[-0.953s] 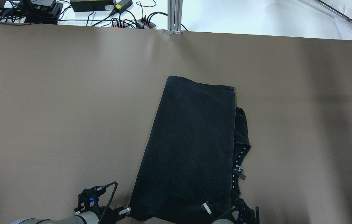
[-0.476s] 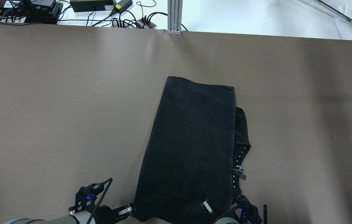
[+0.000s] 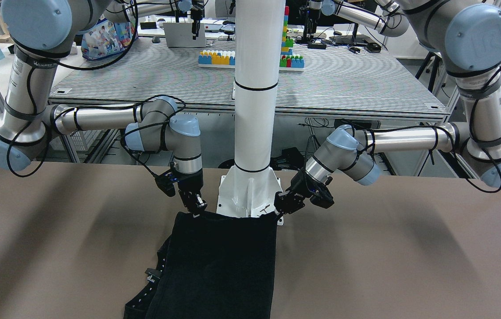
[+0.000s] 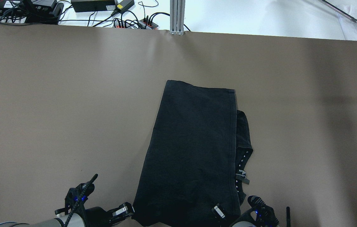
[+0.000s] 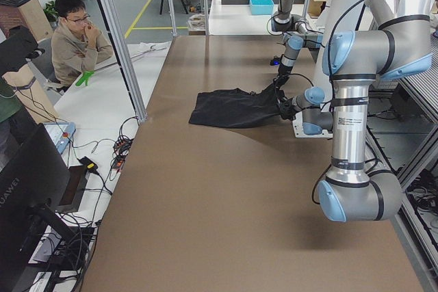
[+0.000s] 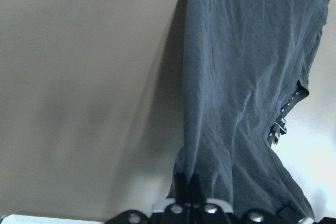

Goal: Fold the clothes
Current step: 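Lower both grippers to the shirt end nearest the robot and grasp, then lift the near end with both grippers and fold it away from the robot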

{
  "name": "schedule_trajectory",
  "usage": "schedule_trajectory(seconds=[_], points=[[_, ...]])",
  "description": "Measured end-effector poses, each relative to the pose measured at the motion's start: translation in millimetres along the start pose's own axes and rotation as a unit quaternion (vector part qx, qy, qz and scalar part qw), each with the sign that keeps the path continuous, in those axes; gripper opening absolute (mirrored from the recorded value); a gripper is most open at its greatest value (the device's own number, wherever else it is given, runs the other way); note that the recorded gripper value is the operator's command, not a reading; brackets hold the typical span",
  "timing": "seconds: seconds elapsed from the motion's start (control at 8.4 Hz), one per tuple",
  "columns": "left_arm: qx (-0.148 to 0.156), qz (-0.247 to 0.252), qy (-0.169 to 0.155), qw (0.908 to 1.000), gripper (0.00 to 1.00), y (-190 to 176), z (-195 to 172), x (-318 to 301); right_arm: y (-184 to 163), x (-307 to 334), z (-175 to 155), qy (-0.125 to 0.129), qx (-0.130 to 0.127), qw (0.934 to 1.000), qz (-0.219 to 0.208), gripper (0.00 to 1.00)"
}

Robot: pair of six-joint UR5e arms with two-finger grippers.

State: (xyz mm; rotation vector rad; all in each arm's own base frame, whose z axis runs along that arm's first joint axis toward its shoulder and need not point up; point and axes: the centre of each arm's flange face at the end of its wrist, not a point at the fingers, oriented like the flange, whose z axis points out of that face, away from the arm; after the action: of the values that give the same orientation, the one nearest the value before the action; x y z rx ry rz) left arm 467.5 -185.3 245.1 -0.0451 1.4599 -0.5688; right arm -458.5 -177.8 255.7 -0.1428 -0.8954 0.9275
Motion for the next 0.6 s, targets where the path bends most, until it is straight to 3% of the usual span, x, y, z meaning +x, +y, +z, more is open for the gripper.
schedule_trajectory(seconds=[0.6], points=[[0.000,-0.032,0.018,0.9993,0.00,7,-25,13,-23,22,-33,0.025,-0.033,0.9990,-0.020,0.00]])
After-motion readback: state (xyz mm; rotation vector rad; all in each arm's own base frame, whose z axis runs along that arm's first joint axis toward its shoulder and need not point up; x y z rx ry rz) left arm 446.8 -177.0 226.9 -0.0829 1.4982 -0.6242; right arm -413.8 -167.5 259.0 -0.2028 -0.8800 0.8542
